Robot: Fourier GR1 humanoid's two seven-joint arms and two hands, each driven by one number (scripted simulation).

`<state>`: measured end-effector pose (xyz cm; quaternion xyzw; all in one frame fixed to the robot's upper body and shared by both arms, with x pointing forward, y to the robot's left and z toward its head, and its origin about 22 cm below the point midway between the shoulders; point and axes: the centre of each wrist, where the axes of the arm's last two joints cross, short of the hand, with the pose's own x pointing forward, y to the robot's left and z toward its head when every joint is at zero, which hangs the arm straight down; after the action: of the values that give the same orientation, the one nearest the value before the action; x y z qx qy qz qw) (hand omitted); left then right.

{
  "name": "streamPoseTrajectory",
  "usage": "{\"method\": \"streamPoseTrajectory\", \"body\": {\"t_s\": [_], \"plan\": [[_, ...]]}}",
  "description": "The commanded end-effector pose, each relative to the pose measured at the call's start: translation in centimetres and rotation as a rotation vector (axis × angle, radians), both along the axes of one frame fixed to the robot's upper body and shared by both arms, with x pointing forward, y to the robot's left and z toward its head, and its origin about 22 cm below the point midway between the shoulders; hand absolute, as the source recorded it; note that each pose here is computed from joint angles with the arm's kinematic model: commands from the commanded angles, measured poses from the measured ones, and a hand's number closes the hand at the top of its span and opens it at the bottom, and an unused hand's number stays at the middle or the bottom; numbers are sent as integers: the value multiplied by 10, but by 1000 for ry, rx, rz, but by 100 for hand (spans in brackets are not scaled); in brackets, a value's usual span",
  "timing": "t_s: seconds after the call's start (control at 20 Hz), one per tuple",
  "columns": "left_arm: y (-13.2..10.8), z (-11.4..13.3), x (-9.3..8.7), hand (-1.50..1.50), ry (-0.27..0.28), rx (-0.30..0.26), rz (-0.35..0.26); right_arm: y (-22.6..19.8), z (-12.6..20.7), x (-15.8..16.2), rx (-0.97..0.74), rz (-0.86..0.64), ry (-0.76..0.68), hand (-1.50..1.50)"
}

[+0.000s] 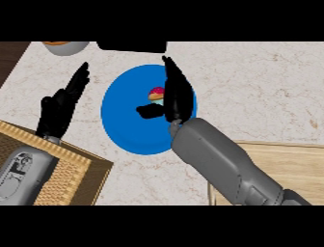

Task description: Pick the cupcake from the tray and place it in the plate

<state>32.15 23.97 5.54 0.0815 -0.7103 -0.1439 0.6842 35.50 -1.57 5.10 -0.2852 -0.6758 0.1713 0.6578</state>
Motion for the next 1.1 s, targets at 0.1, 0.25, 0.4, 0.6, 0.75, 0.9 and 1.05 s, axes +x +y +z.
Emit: {"method": "streamPoseTrajectory", "body": {"t_s": [0.1,0.25,0.4,0.6,0.75,0.9,1.05], "plan": [[10,-29,-17,0,35,-25,55,-6,0,-7,221,-142,-96,-150],[31,-27,-21,0,38,-45,102,-30,-9,-6,250,-191,-121,-150],[27,-23,-12,0,31,-49,118,-56,-3,-16,284,-194,-130,-150],[20,-21,-10,0,33,-52,111,-93,-10,-37,280,-179,-132,-150],[21,-12,-20,0,23,-44,97,-138,-31,-68,268,-160,-105,-150],[19,-19,-28,0,36,-54,99,-164,-14,-64,257,-144,-99,-150],[19,-5,-23,0,24,-39,94,-170,-22,-91,279,-147,-118,-150]]}}
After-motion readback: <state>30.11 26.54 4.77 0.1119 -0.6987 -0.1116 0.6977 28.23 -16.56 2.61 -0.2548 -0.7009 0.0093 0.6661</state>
